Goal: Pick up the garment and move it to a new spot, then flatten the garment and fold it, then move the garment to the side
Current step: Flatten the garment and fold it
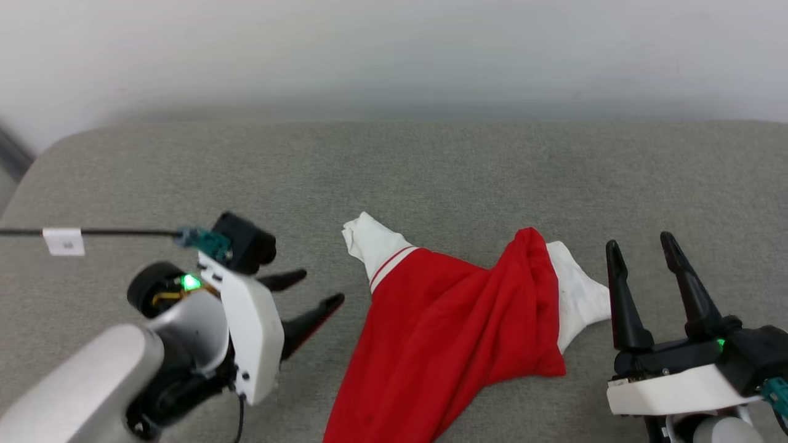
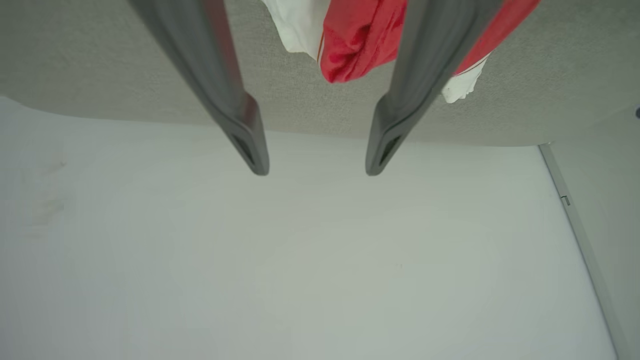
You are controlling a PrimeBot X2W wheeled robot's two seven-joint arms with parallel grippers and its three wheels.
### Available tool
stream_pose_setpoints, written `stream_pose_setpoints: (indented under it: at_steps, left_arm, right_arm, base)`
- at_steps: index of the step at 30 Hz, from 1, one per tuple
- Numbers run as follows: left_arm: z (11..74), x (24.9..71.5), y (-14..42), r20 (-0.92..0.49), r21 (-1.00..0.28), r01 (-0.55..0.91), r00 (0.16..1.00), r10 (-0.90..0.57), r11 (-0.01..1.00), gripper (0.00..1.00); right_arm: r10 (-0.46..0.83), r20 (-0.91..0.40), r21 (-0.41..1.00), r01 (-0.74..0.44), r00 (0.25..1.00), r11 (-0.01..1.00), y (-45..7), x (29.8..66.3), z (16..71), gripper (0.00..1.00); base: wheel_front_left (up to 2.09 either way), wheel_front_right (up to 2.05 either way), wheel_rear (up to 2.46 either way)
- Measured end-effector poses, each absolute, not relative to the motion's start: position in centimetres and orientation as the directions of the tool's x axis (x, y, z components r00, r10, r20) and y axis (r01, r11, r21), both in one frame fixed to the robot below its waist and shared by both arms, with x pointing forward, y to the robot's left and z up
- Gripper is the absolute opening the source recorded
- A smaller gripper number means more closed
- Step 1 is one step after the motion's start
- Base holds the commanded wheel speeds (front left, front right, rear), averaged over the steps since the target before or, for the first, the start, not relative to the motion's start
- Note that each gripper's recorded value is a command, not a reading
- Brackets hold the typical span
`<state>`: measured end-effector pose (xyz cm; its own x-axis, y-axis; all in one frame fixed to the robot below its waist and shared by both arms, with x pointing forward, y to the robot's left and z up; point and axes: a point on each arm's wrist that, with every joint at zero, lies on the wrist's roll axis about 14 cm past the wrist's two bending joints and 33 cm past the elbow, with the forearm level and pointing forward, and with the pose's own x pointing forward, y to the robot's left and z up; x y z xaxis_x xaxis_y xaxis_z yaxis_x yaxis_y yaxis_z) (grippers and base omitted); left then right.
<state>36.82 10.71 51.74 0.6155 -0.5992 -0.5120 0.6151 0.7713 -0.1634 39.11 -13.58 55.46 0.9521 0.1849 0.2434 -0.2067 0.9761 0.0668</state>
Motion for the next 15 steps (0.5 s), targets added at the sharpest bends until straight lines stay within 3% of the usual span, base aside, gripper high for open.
stream_pose_setpoints:
  at_steps: [10,15]
  left_arm:
    - [51.3,45.8,9.9,-0.648,-0.121,0.644,0.525,-0.552,0.755,1.00]
    - [46.8,49.2,9.7,-0.775,-0.162,0.622,0.400,-0.489,0.766,1.00]
  right_arm:
    - [0.097,0.208,0.070,-0.113,0.973,0.991,-16.7,40.8,54.0,1.00]
    - [0.033,0.150,0.075,-0.044,0.988,0.996,-19.0,41.3,51.9,1.00]
  base:
    - [0.00,0.00,0.00]
    - [0.00,0.00,0.00]
